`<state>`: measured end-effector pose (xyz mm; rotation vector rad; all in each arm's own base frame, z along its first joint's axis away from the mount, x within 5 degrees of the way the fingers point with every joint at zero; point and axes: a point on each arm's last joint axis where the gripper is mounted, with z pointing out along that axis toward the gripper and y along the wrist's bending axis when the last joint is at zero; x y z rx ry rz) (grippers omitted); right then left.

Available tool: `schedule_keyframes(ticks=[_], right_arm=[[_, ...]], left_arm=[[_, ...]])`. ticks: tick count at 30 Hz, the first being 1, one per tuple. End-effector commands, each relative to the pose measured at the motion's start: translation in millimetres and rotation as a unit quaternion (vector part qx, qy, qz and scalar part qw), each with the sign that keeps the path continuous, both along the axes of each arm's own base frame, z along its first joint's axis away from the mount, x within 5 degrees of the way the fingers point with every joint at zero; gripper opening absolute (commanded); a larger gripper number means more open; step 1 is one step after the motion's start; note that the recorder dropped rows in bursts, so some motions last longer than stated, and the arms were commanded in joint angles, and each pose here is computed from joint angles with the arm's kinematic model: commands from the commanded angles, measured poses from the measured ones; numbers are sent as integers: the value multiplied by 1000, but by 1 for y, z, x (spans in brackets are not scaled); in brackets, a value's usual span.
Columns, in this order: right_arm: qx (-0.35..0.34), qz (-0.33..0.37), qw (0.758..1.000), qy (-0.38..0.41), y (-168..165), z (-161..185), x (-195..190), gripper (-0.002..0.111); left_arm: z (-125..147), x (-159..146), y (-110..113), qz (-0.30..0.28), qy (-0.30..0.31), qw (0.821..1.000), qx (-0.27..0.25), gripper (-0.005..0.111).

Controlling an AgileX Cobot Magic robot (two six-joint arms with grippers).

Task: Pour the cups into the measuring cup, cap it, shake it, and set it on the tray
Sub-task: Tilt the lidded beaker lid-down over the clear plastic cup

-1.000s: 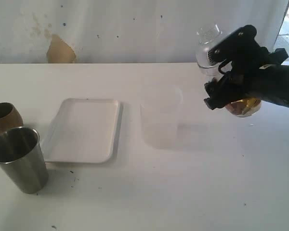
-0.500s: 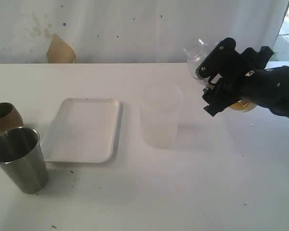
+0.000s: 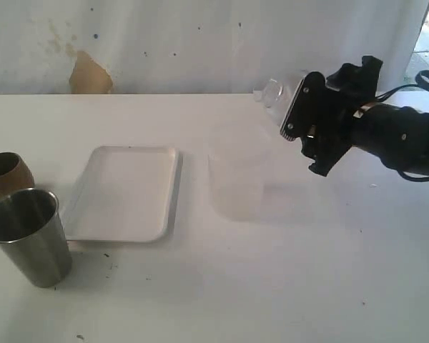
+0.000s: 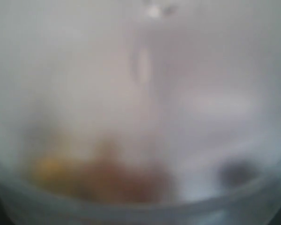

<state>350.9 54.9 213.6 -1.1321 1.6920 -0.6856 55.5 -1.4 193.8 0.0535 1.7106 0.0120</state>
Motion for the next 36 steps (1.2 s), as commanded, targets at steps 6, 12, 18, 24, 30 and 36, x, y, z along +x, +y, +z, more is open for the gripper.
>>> schedule_keyframes(ticks=[6,12,18,24,30,36], right_arm=[[-80,15,993,-85,-3,20,6,0],[-137,33,986,-86,-3,18,8,0],[-167,40,980,-102,-3,19,9,0],[-213,56,967,-130,-2,24,10,0],[-275,70,947,-150,-1,28,10,0],[-295,72,940,-155,-2,29,11,0]], left_arm=[[-2,0,0,-1,2,1000,2,1],[-2,0,0,-1,2,1000,2,1],[-2,0,0,-1,2,1000,2,1],[-2,0,0,-1,2,1000,2,1],[-2,0,0,-1,2,1000,2,1],[-2,0,0,-1,2,1000,2,1]])
